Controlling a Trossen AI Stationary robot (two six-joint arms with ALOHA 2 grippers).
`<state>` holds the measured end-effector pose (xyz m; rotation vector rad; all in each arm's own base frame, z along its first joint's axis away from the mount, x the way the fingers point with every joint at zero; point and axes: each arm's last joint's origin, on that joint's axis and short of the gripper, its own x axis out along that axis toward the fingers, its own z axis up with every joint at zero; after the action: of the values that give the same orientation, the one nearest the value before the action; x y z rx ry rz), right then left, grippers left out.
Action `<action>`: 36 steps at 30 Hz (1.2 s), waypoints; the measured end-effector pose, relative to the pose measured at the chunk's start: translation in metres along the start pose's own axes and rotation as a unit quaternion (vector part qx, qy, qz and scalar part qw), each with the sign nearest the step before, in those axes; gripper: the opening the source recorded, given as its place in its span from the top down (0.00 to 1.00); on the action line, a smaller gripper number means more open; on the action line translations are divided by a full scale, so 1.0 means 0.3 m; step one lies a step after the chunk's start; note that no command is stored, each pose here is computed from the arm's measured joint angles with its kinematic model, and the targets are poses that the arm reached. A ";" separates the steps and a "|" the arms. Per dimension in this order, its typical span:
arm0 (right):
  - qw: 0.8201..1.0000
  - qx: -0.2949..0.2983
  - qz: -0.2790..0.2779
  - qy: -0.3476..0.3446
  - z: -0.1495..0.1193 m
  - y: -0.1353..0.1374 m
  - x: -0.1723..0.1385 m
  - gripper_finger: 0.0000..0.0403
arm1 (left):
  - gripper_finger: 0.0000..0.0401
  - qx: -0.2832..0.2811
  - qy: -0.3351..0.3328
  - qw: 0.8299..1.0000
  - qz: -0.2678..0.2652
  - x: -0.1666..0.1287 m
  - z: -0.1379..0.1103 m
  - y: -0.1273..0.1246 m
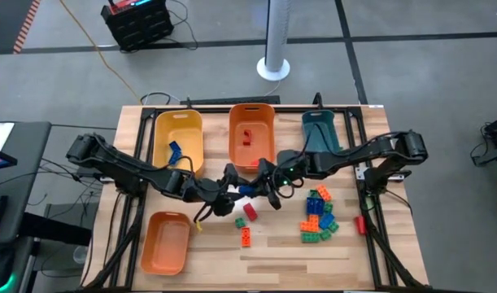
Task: Sort blocks
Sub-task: Put the blue game piece into the yellow bin
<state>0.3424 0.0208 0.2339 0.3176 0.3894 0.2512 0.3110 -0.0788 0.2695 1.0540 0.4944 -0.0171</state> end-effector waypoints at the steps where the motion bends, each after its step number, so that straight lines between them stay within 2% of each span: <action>1: 1.000 0.000 0.000 0.001 0.001 0.001 -0.001 0.78 | 0.33 0.001 -0.005 1.000 -0.004 -0.001 0.001 0.000; 9: 1.000 -0.002 0.001 -0.007 0.015 0.005 -0.003 0.78 | 0.36 0.022 -0.013 1.000 -0.012 -0.001 0.002 -0.002; 19: 1.000 0.013 0.012 -0.009 0.016 0.006 -0.003 0.78 | 0.63 0.089 -0.012 0.996 -0.012 -0.003 0.002 -0.003; 22: 1.000 0.014 0.013 -0.009 0.017 0.005 -0.004 0.77 | 0.65 0.089 -0.011 0.996 -0.012 -0.003 0.001 -0.003; 25: 1.000 0.011 0.012 -0.012 0.020 -0.003 -0.006 0.71 | 0.65 0.083 -0.009 0.996 -0.011 -0.003 0.001 -0.003; 32: 0.998 0.016 0.054 -0.014 0.058 -0.013 -0.014 0.45 | 0.65 0.061 -0.009 0.998 -0.010 -0.002 0.001 -0.001; 36: 0.999 0.020 0.045 0.011 0.084 -0.015 -0.033 0.36 | 0.65 0.034 0.003 0.999 -0.025 -0.002 -0.007 -0.011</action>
<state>0.3446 0.0072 0.2577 0.3718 0.4022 0.3355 0.3088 -0.0790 0.2663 1.1092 0.5275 -0.0754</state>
